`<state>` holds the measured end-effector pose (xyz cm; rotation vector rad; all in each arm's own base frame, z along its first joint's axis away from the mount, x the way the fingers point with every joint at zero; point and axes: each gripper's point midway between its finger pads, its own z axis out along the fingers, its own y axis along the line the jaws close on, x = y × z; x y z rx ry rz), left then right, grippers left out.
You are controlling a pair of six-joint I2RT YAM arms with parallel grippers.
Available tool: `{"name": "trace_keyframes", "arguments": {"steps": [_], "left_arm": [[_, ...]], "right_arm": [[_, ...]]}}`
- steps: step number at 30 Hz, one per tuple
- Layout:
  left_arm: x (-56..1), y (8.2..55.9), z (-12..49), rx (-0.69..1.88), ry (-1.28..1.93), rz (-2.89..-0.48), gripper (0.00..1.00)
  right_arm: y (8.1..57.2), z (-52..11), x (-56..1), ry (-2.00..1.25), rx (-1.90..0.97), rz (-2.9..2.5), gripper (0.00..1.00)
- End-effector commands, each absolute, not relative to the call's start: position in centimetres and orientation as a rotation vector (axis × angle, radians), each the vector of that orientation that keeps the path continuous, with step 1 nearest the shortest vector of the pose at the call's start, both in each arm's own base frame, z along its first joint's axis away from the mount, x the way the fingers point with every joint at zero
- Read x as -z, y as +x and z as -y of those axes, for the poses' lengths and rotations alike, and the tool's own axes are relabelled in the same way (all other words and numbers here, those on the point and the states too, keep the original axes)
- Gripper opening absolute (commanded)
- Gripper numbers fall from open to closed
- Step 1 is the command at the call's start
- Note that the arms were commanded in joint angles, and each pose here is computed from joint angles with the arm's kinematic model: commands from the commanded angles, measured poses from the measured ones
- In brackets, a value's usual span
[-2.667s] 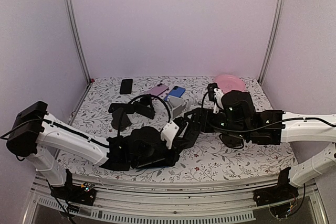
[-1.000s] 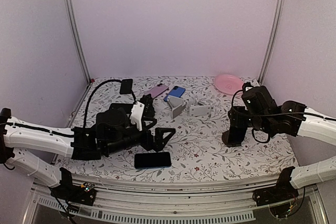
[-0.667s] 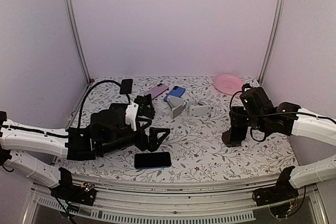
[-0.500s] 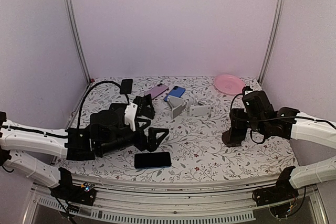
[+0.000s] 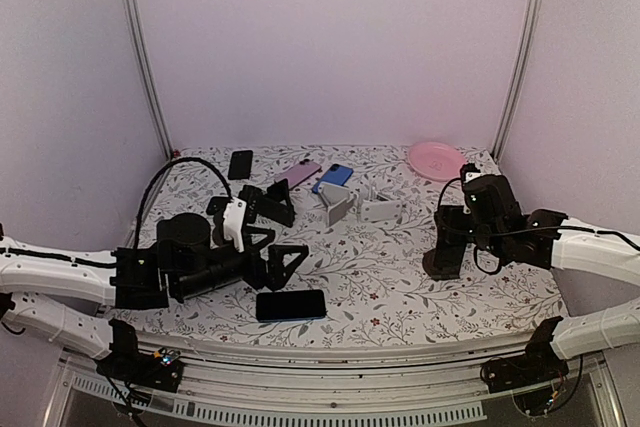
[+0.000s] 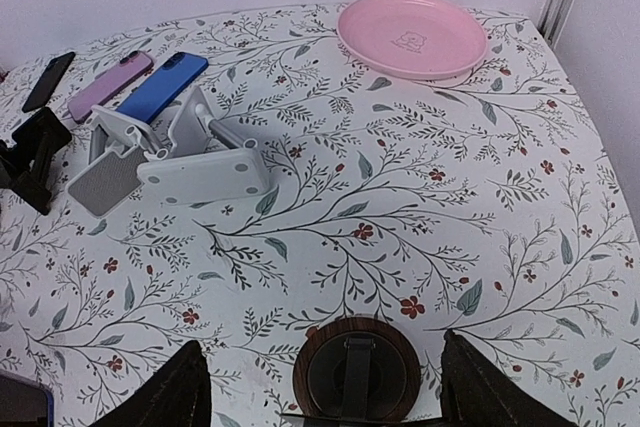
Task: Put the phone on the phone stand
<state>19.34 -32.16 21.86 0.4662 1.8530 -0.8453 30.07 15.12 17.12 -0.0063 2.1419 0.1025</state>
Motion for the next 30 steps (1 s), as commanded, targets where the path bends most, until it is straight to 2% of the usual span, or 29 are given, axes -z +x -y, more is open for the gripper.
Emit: {"name": "trace_keyframes", "arguments": {"steps": [1, 30], "left_arm": [[-21.5, 19.6, 31.1, 0.834, 0.436, -1.863, 0.97], [-21.4, 19.6, 30.4, 0.831, 0.430, -1.868, 0.97]], "right_arm": [[30.7, -15.4, -18.0, 0.013, -0.136, -2.097, 0.25], [30.4, -15.2, -16.7, 0.028, -0.136, -2.112, 0.25]]}}
